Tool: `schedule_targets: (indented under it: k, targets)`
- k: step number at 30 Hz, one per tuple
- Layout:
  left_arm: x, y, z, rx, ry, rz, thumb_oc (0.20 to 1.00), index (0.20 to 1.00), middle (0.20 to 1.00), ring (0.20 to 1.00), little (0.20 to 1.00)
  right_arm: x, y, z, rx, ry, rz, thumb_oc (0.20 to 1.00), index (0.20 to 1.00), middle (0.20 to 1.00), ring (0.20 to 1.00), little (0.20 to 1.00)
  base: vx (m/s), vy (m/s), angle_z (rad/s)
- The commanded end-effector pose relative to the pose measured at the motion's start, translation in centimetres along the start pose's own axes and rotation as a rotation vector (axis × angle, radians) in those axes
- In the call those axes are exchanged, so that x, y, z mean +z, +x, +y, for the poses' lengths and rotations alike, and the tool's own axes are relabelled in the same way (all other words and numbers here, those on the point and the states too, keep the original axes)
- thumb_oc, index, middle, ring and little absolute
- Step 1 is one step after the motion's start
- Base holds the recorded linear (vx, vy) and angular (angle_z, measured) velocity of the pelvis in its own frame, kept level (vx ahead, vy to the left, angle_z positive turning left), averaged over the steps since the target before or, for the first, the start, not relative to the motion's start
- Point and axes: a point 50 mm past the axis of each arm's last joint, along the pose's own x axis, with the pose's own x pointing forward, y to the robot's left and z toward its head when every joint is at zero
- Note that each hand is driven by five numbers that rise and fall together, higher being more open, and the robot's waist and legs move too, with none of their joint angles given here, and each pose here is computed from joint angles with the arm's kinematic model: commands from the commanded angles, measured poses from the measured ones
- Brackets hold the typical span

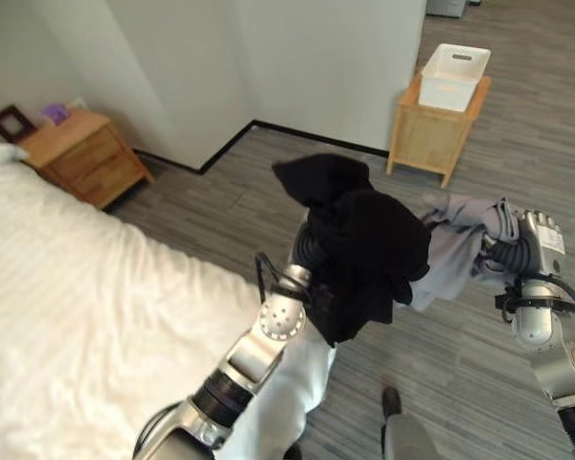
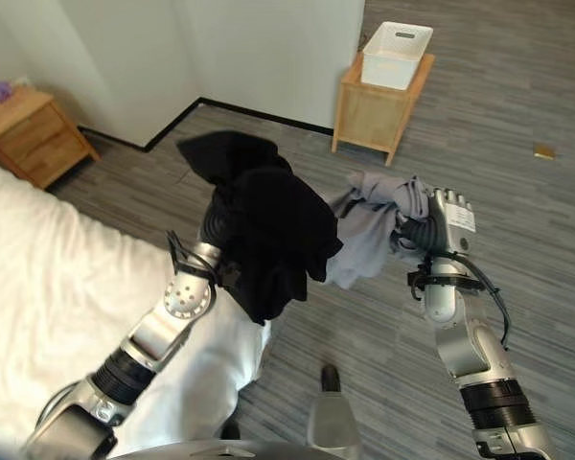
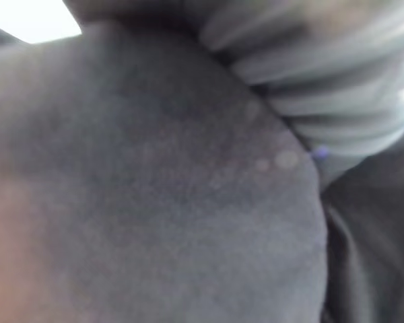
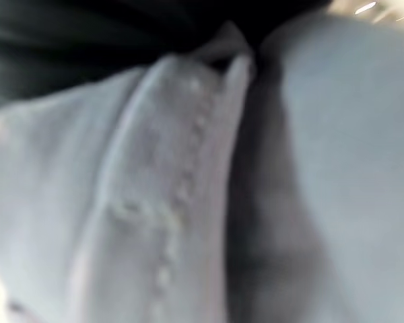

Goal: Pick up bed clothes into laundry basket.

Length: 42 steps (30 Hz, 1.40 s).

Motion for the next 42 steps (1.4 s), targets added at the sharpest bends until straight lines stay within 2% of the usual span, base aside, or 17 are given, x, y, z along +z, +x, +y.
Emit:
schedule_targets:
  k: [1,8,15,23,29,36,39,41,42]
  targets:
    - [2.7,1.5,0.6,0.007,-0.034,-0.153,0.307,0.307,0.307,0.307,0.307,2.9,1.6,-1.9,-0.141,0.066,-0.134,0.2,0.2,0.2,0.2,0.2,0.22,-0.114,-0.12]
    - [2.3,1.2,0.3,0.019,-0.117,-0.113,0.341,0.341,0.341,0.341,0.341,4.0,2.7,-2.1,-0.147,0.085,-0.191,0.2,0.2,0.2,0.2,0.2,0.32,-0.242,-0.18]
    - [1.3,0.2,0.7,0.056,-0.155,-0.067,0.351,0.351,0.351,0.351,0.351,5.8,3.3,-0.9,-0.082,0.12,-0.251,0.2,0.2,0.2,0.2,0.2,0.41,0.025,-1.07]
    - [0.0,-0.6,0.2,0.041,-0.161,0.001,0.335,0.335,0.335,0.335,0.335,6.2,3.5,0.2,-0.034,0.1,-0.247,0.2,0.2,0.2,0.2,0.2,0.5,0.005,-0.35]
    - [0.8,0.7,-0.6,0.006,-0.105,-0.047,0.297,0.297,0.297,0.297,0.297,5.9,4.0,-0.2,-0.044,0.04,-0.248,0.2,0.2,0.2,0.2,0.2,0.45,-0.006,0.22]
    - [1.1,1.3,-0.6,0.002,-0.064,-0.065,0.222,0.222,0.222,0.222,0.222,1.2,2.7,-0.8,-0.036,-0.018,-0.073,0.2,0.2,0.2,0.2,0.2,0.46,-0.199,0.88]
    - [0.6,0.8,0.7,0.041,-0.059,-0.039,0.2,0.2,0.2,0.2,0.2,-1.7,1.8,0.9,0.089,-0.11,0.046,0.2,0.2,0.2,0.2,0.2,0.45,-0.286,0.93]
    - [0.3,0.1,0.8,0.011,-0.083,-0.021,0.2,0.2,0.2,0.2,0.2,-4.8,1.0,2.0,0.246,-0.237,0.141,0.2,0.2,0.2,0.2,0.2,0.45,-0.346,-1.01]
    - [0.5,0.1,0.5,0.009,-0.109,-0.029,0.2,0.2,0.2,0.2,0.2,-5.4,1.3,1.9,0.258,-0.249,0.163,0.2,0.2,0.2,0.2,0.2,0.33,-0.273,-1.17]
